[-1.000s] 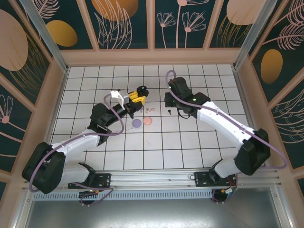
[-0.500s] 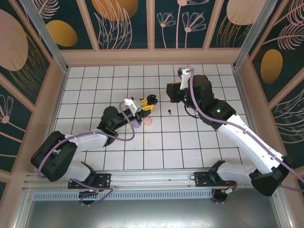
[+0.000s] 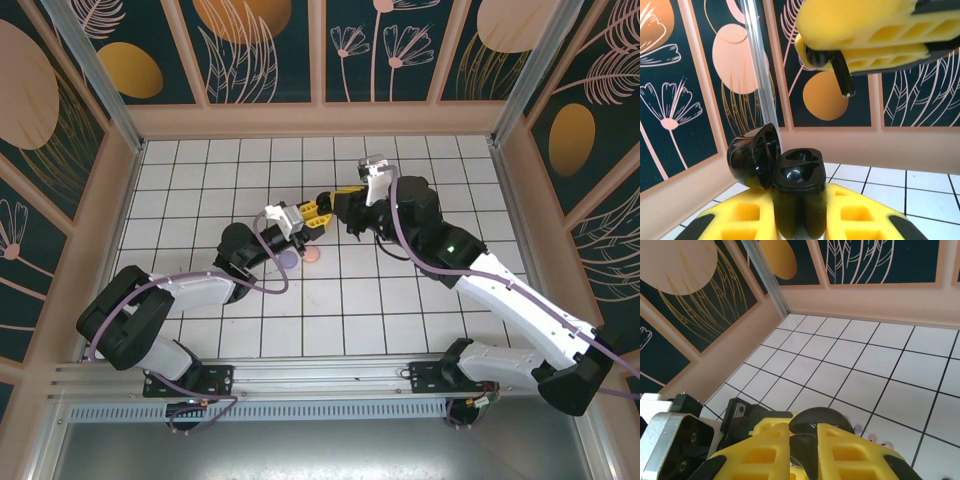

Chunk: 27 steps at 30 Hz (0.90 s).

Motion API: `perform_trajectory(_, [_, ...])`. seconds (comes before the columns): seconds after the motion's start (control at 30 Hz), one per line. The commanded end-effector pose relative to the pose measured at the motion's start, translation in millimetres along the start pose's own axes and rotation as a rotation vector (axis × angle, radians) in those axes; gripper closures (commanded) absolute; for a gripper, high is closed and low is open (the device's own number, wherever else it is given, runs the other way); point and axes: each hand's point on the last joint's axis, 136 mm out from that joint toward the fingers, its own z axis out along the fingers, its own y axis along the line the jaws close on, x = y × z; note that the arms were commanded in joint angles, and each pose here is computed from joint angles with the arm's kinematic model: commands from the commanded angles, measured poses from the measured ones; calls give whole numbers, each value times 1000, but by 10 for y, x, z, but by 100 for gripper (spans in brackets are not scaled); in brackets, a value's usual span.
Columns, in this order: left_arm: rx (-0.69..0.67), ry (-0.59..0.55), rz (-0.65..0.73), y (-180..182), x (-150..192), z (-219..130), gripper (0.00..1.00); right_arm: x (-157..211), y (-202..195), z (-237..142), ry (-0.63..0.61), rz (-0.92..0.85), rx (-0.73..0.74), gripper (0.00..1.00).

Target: Insert wireless bluetooth earbuds into charging case

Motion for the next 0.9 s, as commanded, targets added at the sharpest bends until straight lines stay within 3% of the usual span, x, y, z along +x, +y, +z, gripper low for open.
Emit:
perform_trajectory(0.0, [26, -84, 17, -42, -247, 53, 100, -124, 135, -37, -64, 10, -61, 84])
perform_trajectory(0.87, [47, -87, -3, -69, -326, 73, 100, 45, 123, 193, -19, 21, -58, 84])
